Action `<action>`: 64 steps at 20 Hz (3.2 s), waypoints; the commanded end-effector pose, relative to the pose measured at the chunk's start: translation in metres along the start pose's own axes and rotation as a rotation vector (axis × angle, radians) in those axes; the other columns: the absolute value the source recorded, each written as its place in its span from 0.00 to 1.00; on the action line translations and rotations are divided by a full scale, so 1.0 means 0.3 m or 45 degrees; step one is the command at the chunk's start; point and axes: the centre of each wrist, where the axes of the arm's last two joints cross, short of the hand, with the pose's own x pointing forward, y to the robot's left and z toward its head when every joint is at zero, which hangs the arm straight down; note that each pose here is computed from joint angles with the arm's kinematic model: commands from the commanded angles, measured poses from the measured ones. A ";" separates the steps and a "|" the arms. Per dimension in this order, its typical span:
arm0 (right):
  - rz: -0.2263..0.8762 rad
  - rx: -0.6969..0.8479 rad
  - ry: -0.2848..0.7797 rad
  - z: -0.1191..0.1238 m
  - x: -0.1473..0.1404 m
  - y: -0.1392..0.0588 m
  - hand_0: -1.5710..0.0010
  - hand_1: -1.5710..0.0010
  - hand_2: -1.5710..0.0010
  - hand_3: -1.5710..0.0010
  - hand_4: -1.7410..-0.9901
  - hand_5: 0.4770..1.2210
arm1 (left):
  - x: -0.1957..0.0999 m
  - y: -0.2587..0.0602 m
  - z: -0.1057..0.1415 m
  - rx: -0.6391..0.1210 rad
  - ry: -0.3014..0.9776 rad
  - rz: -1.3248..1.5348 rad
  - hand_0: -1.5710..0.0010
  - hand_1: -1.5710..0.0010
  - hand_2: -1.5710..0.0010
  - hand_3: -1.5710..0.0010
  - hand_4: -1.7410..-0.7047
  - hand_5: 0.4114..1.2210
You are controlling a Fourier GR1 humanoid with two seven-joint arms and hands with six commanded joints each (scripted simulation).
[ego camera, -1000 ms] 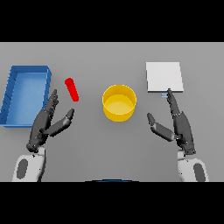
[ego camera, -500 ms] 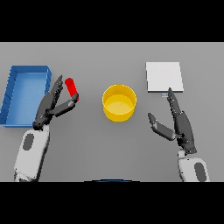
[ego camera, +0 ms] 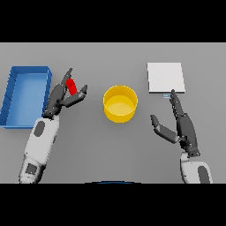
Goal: Pick up the red beaker and tilt it to pour out 1 green nut into yellow bowl. Pick up the yellow bowl and place it on the metallic measuring scale.
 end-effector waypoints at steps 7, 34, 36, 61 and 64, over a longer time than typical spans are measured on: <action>0.006 -0.024 0.021 -0.007 -0.005 -0.010 1.00 1.00 1.00 1.00 0.66 0.23 | -0.046 -0.011 -0.052 0.036 -0.060 0.136 1.00 1.00 1.00 1.00 0.42 0.38; 0.065 -0.019 -0.028 0.001 -0.006 -0.016 1.00 1.00 1.00 1.00 0.69 0.25 | 0.135 0.009 -0.102 -0.003 -0.273 0.079 0.01 0.01 0.01 0.01 0.02 0.89; 0.070 -0.014 -0.045 0.003 -0.003 -0.015 1.00 1.00 1.00 1.00 0.69 0.25 | 0.146 0.010 -0.095 -0.019 -0.280 0.034 0.01 0.01 0.01 0.01 0.02 0.90; -0.048 -0.015 0.047 0.022 -0.011 0.013 1.00 1.00 1.00 1.00 0.71 0.22 | 0.527 -0.211 -0.190 -0.620 -0.334 -2.005 0.00 0.00 0.00 0.18 0.02 0.99; -0.021 -0.029 0.021 0.020 0.000 0.008 1.00 1.00 1.00 1.00 0.69 0.19 | 0.541 -0.247 -0.197 -0.712 -0.412 -2.141 0.00 0.00 0.00 0.09 0.02 1.00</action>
